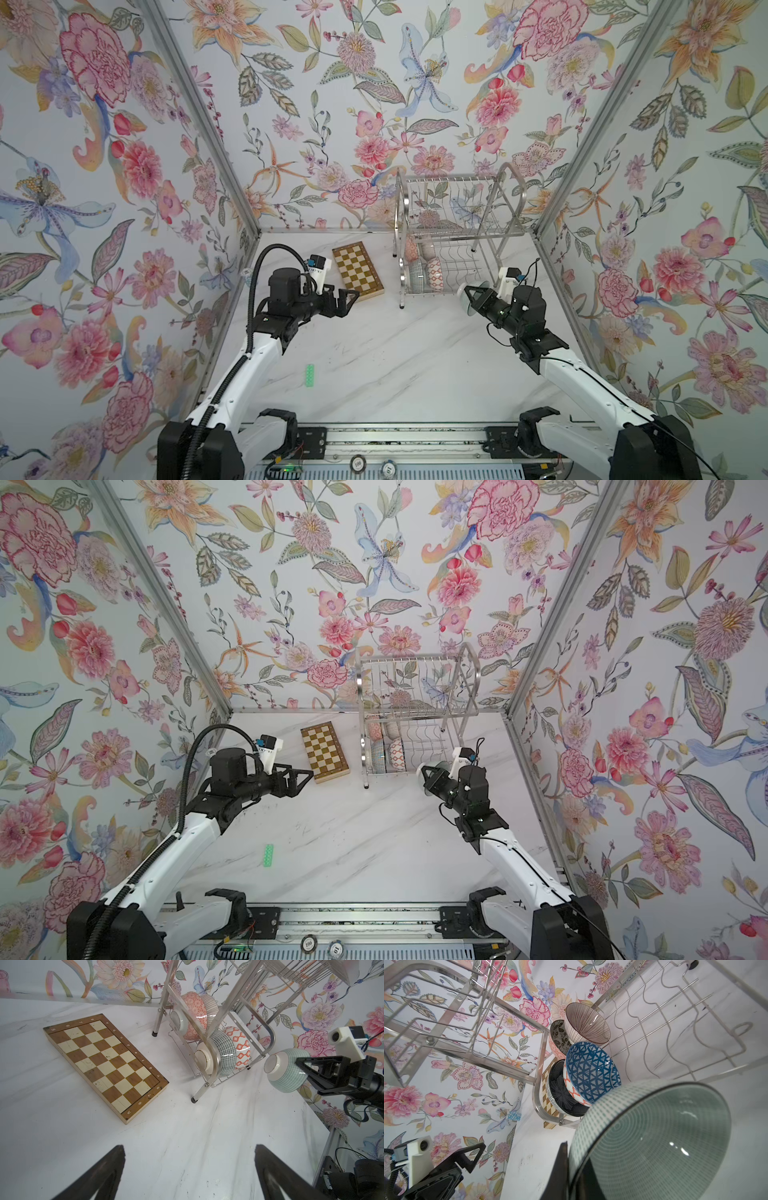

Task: Load the bowls into the dish rack
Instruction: 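Lift and carry the green bowl into the rack beside the blue bowl, then push the green bowl down into the rack slot with the right gripper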

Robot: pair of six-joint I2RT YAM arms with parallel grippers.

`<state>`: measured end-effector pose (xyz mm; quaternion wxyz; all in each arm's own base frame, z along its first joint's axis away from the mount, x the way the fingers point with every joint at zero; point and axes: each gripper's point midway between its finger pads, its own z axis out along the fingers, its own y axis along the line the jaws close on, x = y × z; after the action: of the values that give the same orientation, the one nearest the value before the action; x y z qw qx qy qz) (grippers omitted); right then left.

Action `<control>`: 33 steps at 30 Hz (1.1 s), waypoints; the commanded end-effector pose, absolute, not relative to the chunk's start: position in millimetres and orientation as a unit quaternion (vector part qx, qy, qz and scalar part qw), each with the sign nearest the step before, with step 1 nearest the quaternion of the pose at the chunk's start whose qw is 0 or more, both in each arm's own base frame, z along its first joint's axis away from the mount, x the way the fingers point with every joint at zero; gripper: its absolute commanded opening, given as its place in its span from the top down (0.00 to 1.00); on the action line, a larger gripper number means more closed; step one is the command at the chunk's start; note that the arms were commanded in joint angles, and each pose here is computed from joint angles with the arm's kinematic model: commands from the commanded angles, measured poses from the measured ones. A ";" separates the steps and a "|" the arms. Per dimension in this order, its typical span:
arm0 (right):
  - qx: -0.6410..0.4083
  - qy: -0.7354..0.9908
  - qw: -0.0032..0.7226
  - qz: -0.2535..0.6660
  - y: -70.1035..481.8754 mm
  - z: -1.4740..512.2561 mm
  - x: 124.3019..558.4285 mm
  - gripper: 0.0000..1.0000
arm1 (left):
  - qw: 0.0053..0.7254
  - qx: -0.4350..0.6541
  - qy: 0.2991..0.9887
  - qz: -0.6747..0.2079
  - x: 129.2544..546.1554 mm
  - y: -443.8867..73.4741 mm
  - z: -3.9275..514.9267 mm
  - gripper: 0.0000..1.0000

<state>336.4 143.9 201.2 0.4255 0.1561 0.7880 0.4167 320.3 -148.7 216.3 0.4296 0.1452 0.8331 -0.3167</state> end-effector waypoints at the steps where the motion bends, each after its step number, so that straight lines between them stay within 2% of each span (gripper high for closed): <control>1: 0.126 0.748 0.450 0.472 153.0 237.7 343.4 1.00 | 0.434 0.165 0.821 -0.332 315.5 -157.0 220.2 0.01; 33: 0.033 0.769 0.391 0.505 156.8 236.2 382.8 1.00 | 0.435 0.220 0.797 -0.357 300.3 -179.2 224.8 0.01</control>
<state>375.1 152.7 206.6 0.3585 0.0791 0.7888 0.4929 306.4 -173.2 221.6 0.4305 0.1982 0.8086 -0.3487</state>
